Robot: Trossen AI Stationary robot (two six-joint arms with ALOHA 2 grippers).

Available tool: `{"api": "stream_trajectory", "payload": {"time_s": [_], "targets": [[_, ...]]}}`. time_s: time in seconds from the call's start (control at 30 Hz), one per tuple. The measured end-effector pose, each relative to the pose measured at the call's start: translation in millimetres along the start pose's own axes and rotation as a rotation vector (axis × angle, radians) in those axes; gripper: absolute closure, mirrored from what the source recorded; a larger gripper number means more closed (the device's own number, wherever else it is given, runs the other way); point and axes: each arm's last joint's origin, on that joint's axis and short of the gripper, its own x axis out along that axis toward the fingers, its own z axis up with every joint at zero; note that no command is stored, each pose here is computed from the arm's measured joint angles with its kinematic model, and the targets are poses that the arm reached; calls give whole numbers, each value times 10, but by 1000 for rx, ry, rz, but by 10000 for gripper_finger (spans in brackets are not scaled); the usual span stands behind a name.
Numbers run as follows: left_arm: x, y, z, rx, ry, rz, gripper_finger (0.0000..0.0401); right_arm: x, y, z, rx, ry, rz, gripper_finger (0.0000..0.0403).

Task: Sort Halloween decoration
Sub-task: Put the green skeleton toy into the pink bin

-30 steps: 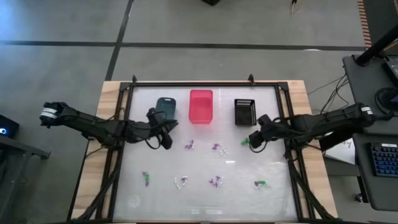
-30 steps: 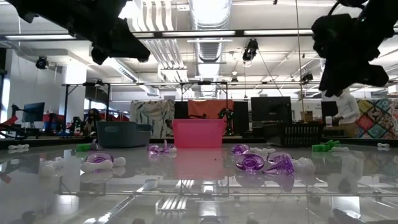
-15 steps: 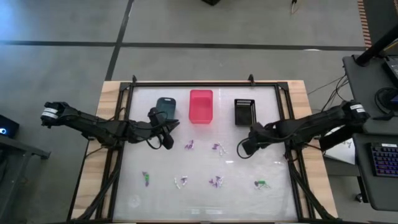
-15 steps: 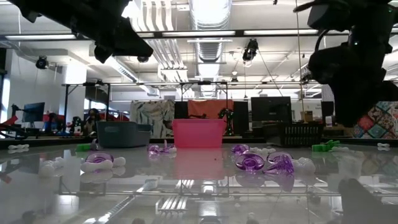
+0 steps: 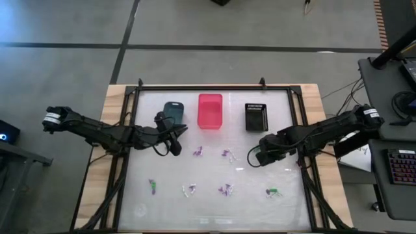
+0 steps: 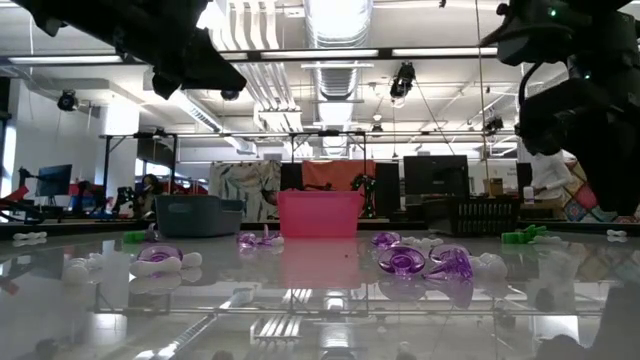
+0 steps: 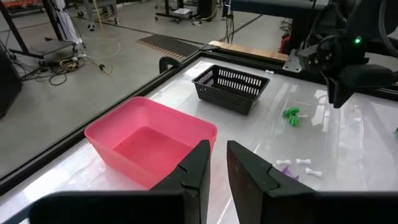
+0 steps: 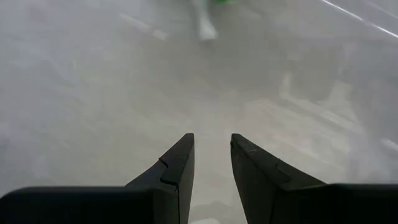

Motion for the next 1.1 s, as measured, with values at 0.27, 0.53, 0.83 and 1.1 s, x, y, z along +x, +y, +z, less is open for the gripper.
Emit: {"api": "stream_trajectory", "payload": {"time_s": [0.27,0.53,0.83,1.1], "targets": [[0,-7,36,17,-31,-5,364,-100,295,53,-57,-38,-4,307],[-1,-9,44,26,-38,-7,364,-167,697,160,-224,-65,-201,307],[-1,-8,39,29,-33,-6,364,26,750,266,-306,-47,-369,307],[-1,-8,39,28,-34,-7,364,-47,773,310,-376,-66,-305,309]]}}
